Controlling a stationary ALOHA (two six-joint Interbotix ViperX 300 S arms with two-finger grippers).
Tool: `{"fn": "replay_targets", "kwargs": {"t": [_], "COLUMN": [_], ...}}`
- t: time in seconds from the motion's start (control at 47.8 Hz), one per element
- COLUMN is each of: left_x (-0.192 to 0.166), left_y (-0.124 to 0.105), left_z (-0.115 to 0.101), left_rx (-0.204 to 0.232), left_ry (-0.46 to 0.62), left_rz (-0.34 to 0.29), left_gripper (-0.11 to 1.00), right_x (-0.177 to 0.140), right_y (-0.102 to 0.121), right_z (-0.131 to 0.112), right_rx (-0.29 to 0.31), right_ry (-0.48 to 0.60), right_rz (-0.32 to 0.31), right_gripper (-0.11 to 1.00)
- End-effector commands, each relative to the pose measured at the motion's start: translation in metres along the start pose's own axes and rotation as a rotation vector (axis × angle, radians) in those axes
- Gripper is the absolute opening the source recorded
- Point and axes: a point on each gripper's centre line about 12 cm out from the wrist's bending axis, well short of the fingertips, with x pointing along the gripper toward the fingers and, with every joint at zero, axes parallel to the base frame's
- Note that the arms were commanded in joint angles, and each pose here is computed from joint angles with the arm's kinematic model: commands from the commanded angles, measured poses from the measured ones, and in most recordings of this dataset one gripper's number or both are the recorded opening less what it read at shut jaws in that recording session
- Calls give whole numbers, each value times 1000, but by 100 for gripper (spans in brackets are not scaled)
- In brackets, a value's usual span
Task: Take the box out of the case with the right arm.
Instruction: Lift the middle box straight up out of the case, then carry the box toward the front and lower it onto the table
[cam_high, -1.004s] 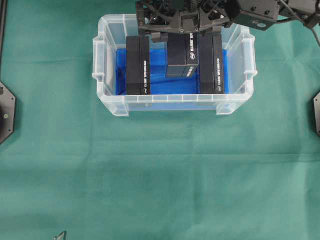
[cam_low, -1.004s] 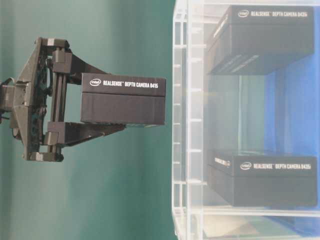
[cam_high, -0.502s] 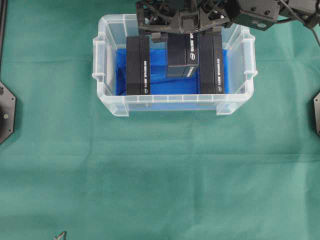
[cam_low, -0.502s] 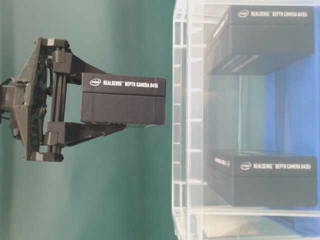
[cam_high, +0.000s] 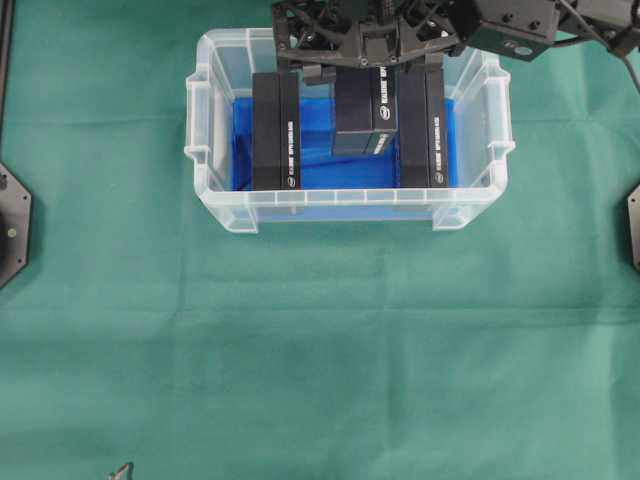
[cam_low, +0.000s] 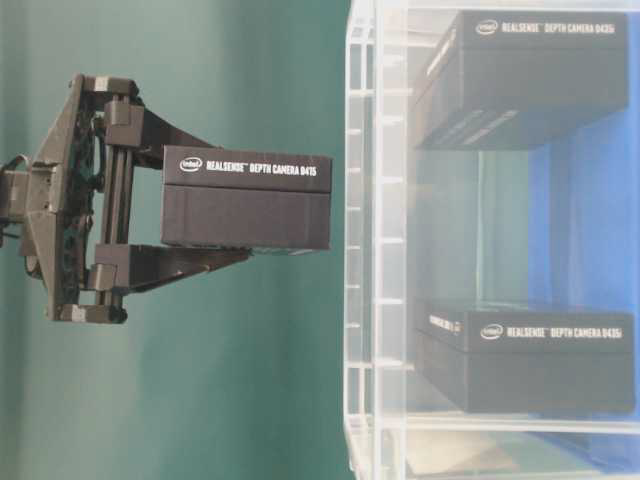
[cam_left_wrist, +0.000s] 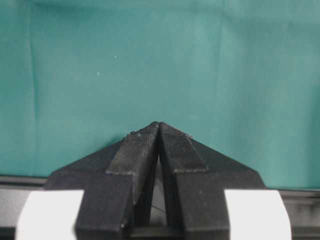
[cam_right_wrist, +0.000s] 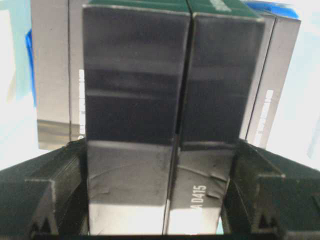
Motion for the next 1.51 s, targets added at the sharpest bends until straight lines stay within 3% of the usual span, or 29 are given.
{"fn": "replay_targets", "kwargs": {"t": [0.0,0.272,0.962,1.15,1.485], "left_x": [-7,-7,-8,-8,-8], "left_y": [0,0,-1,0,-1], "left_z": [5,4,4,4,4], "left_rx": [1,3,-1,-1,-1], "left_ry": [-26,-25,-29,-31,-29], "left_rz": [-2,-2,-4,-3,-4], "left_gripper": [0,0,0,0,0], "right_x": [-35,-39,-59,-61,-61], "right_y": [-7,-3,-17,-22,-22], "right_z": [1,-33,-184,-198,-197], "right_rx": [8,4,-10,-10,-8], "right_ry": [-14,2,69,73,59], "right_rz": [85,86,76,64,63], "right_gripper": [66,66,66,66,66]}}
